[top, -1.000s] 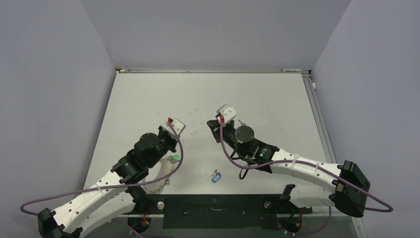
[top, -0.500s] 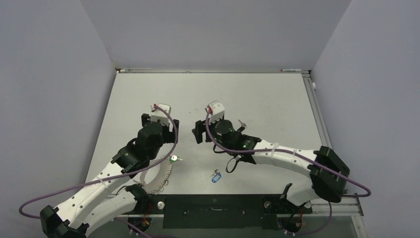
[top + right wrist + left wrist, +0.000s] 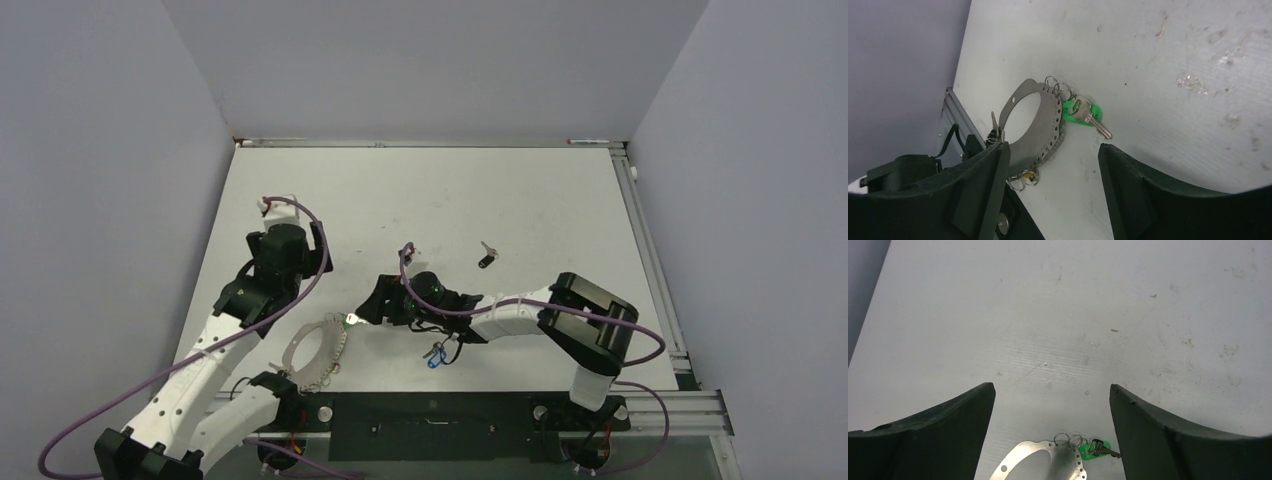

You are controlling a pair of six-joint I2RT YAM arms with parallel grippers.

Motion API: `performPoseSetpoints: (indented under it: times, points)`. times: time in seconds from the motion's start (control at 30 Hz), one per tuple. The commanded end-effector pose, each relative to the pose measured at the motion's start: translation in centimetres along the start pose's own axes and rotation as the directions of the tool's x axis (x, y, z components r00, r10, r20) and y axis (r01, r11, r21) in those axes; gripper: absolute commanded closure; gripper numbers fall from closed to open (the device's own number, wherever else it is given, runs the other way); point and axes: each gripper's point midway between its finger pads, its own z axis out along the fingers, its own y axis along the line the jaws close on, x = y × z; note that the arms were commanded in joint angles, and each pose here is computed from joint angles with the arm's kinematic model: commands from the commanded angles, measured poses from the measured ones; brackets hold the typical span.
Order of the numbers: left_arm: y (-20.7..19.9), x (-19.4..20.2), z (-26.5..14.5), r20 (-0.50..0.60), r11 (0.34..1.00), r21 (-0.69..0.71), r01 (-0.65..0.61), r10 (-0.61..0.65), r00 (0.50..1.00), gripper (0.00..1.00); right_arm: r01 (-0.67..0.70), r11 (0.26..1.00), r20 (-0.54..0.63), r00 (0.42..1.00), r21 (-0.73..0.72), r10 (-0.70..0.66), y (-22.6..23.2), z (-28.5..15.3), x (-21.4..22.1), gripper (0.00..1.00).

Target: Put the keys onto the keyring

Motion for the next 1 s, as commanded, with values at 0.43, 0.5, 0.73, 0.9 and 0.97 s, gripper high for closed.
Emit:
performPoseSetpoints:
  times: [0.43, 0.5, 0.73, 0.9, 0.97]
  points:
    - [0.7, -3.7, -2.8, 0.152, 0.996, 0.043, 0.074, -0.079, 0.985, 0.20, -0.372, 0.926, -0.183, 0.917, -0.069, 0.355, 2.4, 5.0, 6.5, 0.47]
    - [0.8, -3.8, -2.9, 0.157, 0.996, 0.043, 0.075, -0.081, 0.984, 0.20, -0.337, 0.941, -0.199, 0.921, 0.025, 0.335, 1.6, 5.2, 7.6, 0.50]
    - [0.9, -4.0, -3.5, 0.176, 0.995, 0.054, 0.080, -0.088, 0.980, 0.20, -0.228, 0.953, -0.206, 0.941, 0.197, 0.268, 0.5, 5.7, 9.6, 0.57]
    - [0.9, -4.1, -3.7, 0.183, 0.995, 0.066, 0.080, -0.091, 0.979, 0.20, -0.213, 0.951, -0.206, 0.943, 0.224, 0.260, 0.4, 5.8, 10.0, 0.69]
    - [0.9, -4.2, -3.8, 0.185, 0.995, 0.067, 0.080, -0.091, 0.978, 0.20, -0.203, 0.950, -0.203, 0.946, 0.237, 0.253, 0.3, 5.7, 10.1, 0.75]
